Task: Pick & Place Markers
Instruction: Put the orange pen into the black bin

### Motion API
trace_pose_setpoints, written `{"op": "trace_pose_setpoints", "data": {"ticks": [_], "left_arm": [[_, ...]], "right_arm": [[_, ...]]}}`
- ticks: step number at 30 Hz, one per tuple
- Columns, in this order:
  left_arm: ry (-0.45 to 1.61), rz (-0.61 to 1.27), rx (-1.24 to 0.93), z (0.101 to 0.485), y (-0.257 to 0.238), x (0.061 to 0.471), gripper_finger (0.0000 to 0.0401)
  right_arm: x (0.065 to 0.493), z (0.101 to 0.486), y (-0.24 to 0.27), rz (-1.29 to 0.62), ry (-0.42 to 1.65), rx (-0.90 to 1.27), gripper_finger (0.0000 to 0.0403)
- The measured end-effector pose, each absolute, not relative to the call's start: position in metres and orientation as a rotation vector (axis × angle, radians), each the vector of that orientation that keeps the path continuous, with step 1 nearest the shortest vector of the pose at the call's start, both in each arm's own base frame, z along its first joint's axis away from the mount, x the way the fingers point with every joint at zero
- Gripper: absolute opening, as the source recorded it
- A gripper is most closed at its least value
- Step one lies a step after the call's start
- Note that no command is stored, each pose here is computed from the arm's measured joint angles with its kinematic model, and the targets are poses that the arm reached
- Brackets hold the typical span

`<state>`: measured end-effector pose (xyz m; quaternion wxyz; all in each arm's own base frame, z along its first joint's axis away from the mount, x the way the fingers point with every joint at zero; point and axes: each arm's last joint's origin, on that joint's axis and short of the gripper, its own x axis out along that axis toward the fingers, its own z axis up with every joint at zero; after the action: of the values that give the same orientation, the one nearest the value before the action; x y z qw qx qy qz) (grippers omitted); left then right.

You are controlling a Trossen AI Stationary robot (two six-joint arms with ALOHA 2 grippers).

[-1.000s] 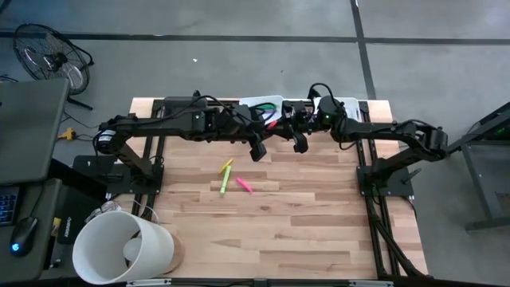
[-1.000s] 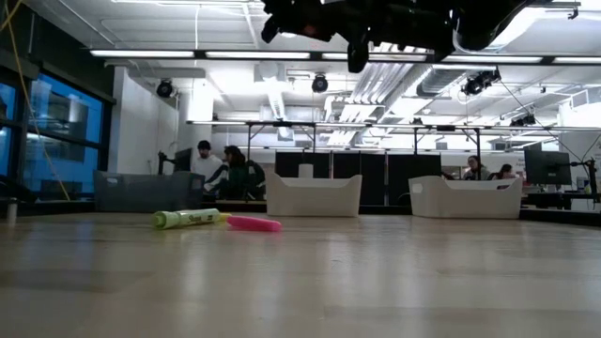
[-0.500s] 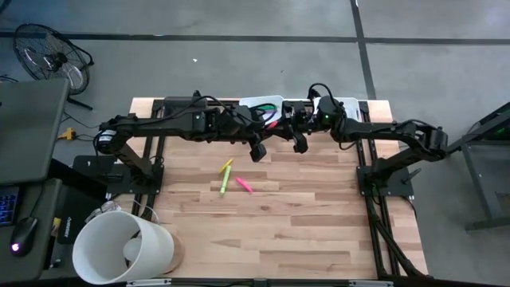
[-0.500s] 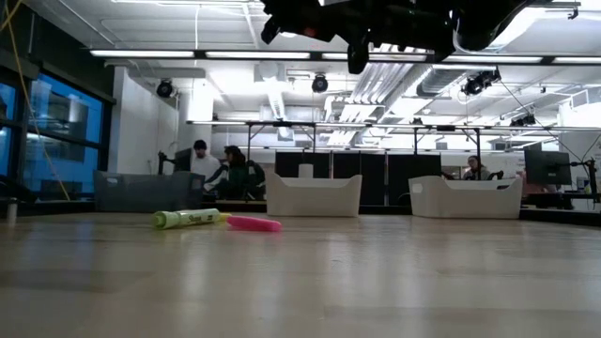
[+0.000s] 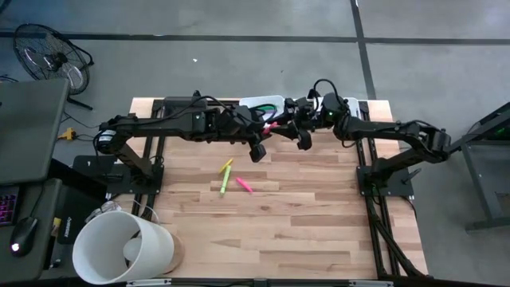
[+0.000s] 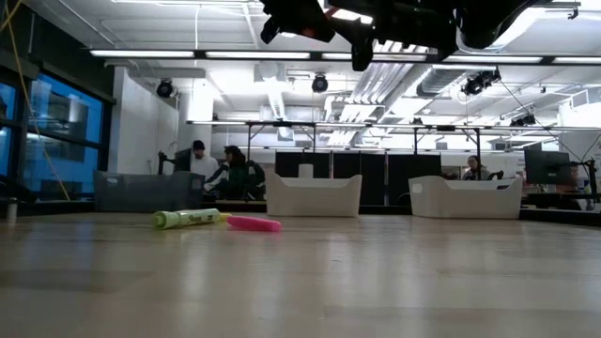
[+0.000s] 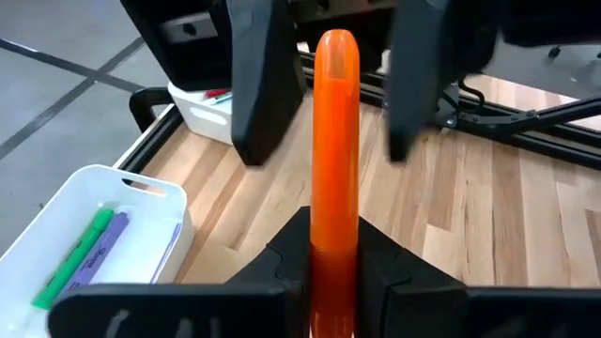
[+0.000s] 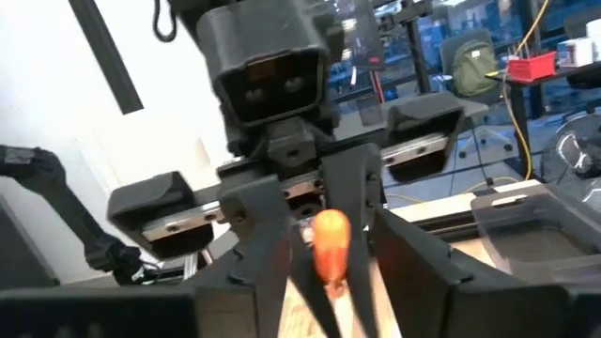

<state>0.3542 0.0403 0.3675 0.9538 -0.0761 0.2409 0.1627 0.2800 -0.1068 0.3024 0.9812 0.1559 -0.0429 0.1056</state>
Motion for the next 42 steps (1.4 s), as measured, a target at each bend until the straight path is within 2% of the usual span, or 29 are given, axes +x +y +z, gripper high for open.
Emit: {"op": "trace_pose_setpoints", "data": {"ticks": [7, 13, 22, 33, 42], "left_arm": [[0.519, 0.408, -0.126, 0.365, 0.043, 0.352, 0.0037], [0.565, 0.601, -0.142, 0.36, 0.06, 0.344, 0.0034], [0.674, 0.839, -0.238, 0.349, 0.108, 0.321, 0.0036], [0.731, 1.088, -0.425, 0.34, 0.166, 0.284, 0.0037], [0.749, 1.207, -0.588, 0.314, 0.179, 0.267, 0.0037]], "right_arm": [[0.262, 0.312, -0.121, 0.136, -0.088, 0.314, 0.0175], [0.227, 0.323, -0.134, -0.015, -0.022, 0.298, 0.0177], [0.185, 0.333, -0.128, -0.112, 0.073, 0.313, 0.0177], [0.156, 0.335, -0.109, -0.211, 0.18, 0.239, 0.0177], [0.142, 0.333, -0.101, -0.303, 0.242, 0.236, 0.0177]]}}
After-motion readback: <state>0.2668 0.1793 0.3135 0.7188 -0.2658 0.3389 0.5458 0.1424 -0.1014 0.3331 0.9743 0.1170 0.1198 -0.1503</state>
